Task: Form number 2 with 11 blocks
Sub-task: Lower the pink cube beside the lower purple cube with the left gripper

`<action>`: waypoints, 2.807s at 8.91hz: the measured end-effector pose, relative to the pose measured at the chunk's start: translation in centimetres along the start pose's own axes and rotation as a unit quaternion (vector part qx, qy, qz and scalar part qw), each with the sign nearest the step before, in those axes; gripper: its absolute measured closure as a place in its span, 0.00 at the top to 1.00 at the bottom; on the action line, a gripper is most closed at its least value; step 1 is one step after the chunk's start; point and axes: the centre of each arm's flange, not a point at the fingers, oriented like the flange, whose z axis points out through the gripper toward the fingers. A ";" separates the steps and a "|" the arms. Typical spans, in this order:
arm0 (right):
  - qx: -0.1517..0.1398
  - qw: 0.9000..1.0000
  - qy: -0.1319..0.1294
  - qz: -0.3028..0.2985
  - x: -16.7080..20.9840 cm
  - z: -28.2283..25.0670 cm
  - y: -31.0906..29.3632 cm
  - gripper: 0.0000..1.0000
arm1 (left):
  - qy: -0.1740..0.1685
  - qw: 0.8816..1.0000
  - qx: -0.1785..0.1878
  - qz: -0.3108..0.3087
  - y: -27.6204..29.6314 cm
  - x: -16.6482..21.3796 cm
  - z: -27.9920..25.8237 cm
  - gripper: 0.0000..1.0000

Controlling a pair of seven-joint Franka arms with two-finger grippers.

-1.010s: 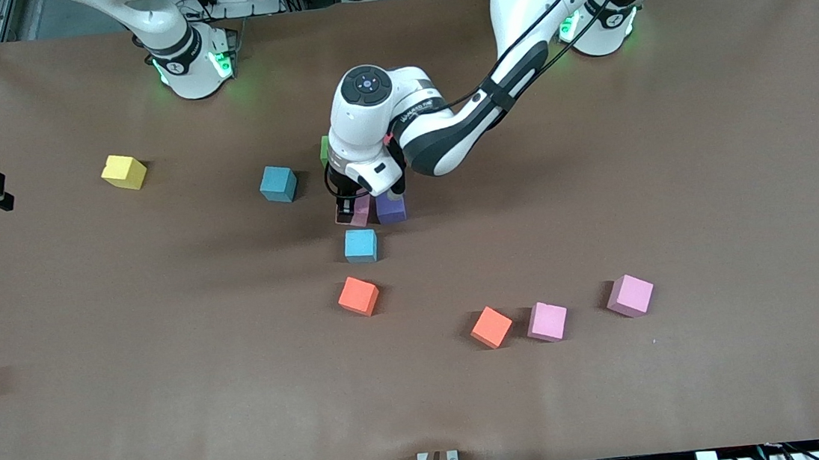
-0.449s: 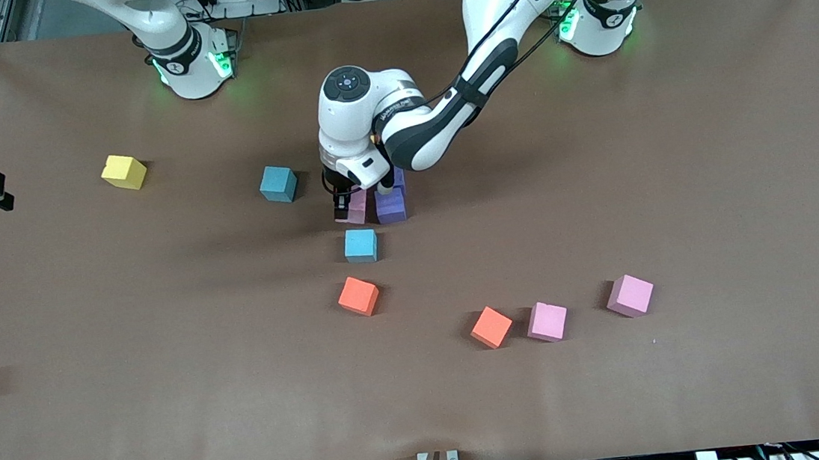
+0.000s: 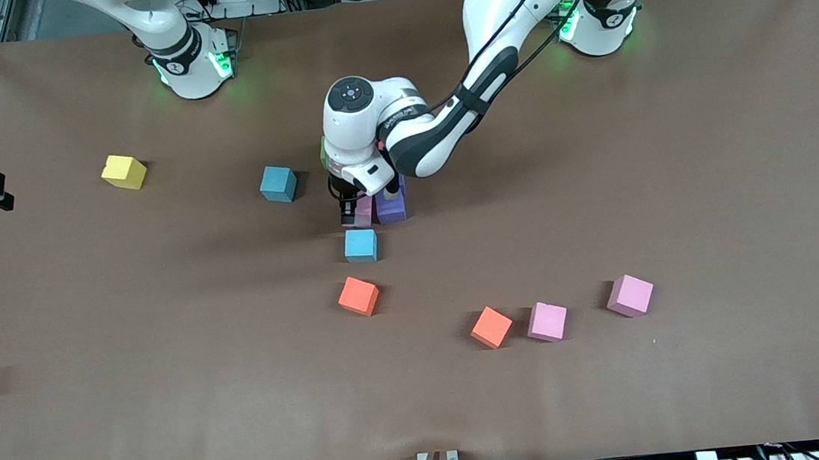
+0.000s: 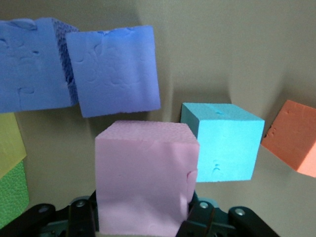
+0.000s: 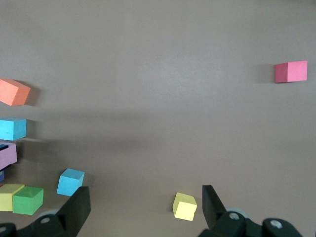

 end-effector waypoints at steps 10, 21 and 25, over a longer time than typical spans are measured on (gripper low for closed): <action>0.000 1.000 0.000 0.000 0.0 0.0 0.0 1.00 | 0.001 0.999 0.030 -0.025 -0.5 0.6 1.8 0.60; 0.000 1.000 0.000 0.000 0.0 0.0 0.0 1.00 | 0.014 0.998 0.047 -0.026 -1.6 0.9 3.8 0.60; 0.000 1.000 0.000 0.000 0.0 0.0 0.0 1.00 | 0.022 0.998 0.049 -0.028 -1.5 1.4 4.4 0.74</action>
